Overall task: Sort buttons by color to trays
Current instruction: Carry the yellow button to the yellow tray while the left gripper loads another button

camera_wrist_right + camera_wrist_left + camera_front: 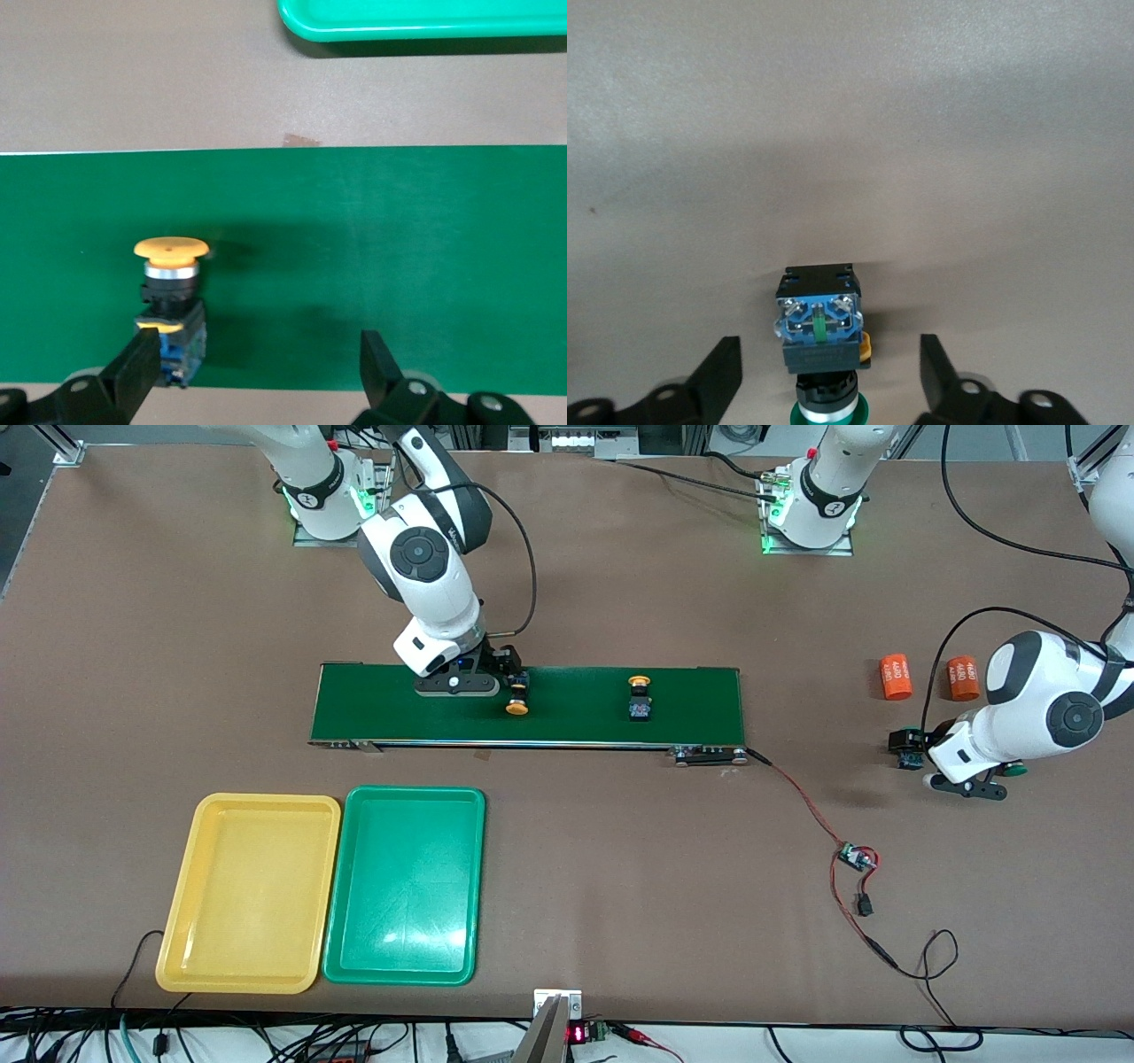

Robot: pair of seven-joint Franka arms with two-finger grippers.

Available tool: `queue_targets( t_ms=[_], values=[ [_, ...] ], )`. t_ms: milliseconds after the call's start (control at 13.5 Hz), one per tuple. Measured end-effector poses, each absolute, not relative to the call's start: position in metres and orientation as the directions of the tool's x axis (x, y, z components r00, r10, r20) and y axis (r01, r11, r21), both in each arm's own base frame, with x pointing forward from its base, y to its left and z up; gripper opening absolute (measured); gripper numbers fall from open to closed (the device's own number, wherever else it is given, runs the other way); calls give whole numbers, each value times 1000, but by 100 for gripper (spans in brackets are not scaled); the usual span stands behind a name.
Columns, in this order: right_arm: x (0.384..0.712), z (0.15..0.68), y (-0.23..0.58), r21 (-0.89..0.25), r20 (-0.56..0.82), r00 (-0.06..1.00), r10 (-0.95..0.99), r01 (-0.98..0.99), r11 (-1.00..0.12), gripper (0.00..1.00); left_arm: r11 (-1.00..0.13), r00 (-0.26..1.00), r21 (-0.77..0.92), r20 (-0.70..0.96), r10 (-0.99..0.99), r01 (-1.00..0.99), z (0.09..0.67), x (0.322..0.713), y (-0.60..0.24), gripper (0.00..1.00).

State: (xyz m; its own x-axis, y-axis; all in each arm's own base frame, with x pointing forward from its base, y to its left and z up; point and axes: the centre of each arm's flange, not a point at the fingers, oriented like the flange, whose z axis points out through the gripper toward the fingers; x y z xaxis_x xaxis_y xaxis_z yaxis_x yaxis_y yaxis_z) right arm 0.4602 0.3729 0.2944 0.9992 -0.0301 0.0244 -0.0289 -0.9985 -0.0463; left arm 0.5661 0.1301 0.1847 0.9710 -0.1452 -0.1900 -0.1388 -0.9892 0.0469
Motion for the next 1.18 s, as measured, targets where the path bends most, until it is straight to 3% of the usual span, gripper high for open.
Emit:
queue_targets(
  t_ms=[74, 148, 370, 443, 665, 887, 1183],
  values=[
    [461, 292, 374, -45, 22, 999, -33, -32, -998, 100, -990, 973, 52, -182, -141, -134, 182, 566, 131, 86],
    [461, 290, 375, -43, 20, 999, -31, -30, -999, 100, -990, 975, 58, -177, -134, -126, 178, 566, 133, 79],
    [457, 289, 382, -43, 19, 999, -33, -32, -999, 100, -992, 977, 65, -177, -119, -109, 172, 565, 134, 47],
    [456, 289, 384, -43, 19, 999, -42, -41, -998, 100, -991, 977, 65, -171, -124, -114, 175, 568, 130, 42],
    [456, 280, 389, -37, 10, 999, -51, -51, -998, 100, -986, 969, 61, -189, -161, -152, 209, 581, 96, 42],
    [456, 263, 391, -29, 1, 999, -51, -51, -998, 97, -991, 963, 22, -234, -131, -129, 281, 593, 23, 42],
    [458, 255, 390, -23, -4, 999, -54, -55, -998, 54, -996, 962, 58, -261, -84, -71, 311, 582, -92, 42]
  ],
)
